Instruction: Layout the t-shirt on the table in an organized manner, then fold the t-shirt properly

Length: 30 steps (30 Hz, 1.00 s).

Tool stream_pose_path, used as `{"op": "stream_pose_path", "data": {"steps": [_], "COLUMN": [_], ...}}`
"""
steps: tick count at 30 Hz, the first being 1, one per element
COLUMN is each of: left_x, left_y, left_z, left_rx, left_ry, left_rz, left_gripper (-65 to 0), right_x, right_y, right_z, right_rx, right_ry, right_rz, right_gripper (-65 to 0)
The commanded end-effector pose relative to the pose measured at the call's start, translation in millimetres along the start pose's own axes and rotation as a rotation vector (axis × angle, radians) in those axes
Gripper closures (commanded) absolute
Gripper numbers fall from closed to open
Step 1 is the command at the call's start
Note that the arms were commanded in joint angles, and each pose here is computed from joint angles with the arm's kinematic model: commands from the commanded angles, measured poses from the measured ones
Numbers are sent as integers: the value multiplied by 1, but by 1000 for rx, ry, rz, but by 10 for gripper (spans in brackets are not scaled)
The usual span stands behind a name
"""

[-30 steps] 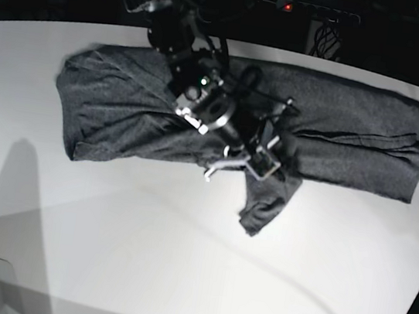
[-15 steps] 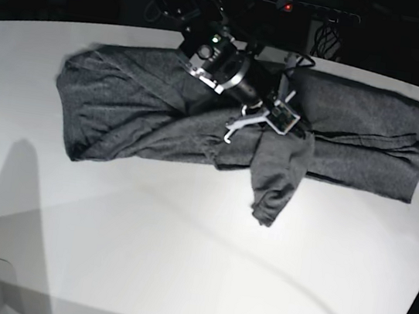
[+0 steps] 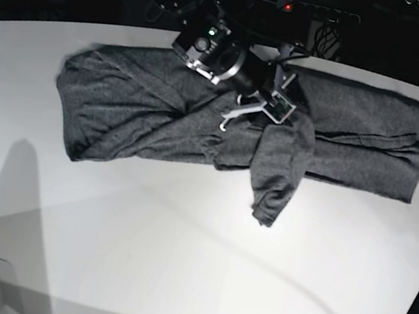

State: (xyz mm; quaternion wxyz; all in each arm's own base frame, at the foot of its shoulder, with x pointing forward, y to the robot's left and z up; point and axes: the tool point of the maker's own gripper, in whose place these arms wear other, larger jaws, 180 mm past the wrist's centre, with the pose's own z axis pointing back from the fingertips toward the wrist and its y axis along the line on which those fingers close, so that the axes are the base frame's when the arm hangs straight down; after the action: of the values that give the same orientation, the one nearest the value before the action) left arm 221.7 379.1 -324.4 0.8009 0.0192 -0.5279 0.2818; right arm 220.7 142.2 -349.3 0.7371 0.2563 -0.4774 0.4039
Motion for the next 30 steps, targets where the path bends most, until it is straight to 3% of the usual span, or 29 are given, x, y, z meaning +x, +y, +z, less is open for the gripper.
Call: {"op": "stream_pose_path", "data": {"steps": [1, 6, 11, 15, 18, 24, 30], "left_x": [22, 33, 34, 28, 3, -46, -90], "left_y": [-8, -39, -107, -179, -228, -290, -320], "left_z": [0, -16, -39, -65, -86, -130, -147], "left_rx": [-33, -113, -267, -394, -441, -473, -525], "left_ry": [-62, -63, -37, 10, 92, 192, 273], "left_rz": [4, 48, 27, -69, -139, -230, -293], "left_gripper": [-277, -277, -277, -276, -276, -276, -276], "right_x": [24, 35, -1, -18, -28, -41, -48], "right_y": [-3, -30, -79, -105, -116, -128, -125], "right_z": [6, 26, 59, 89, 108, 128, 135], "right_rx": [-8, -99, -242, -331, -389, -453, -466], "right_ry": [-85, -124, -49, -10, 15, 43, 63], "right_rz": [0, -14, -32, -27, -43, -68, -86], "right_gripper": [-291, -378, -377, -377, -377, -377, -377]}}
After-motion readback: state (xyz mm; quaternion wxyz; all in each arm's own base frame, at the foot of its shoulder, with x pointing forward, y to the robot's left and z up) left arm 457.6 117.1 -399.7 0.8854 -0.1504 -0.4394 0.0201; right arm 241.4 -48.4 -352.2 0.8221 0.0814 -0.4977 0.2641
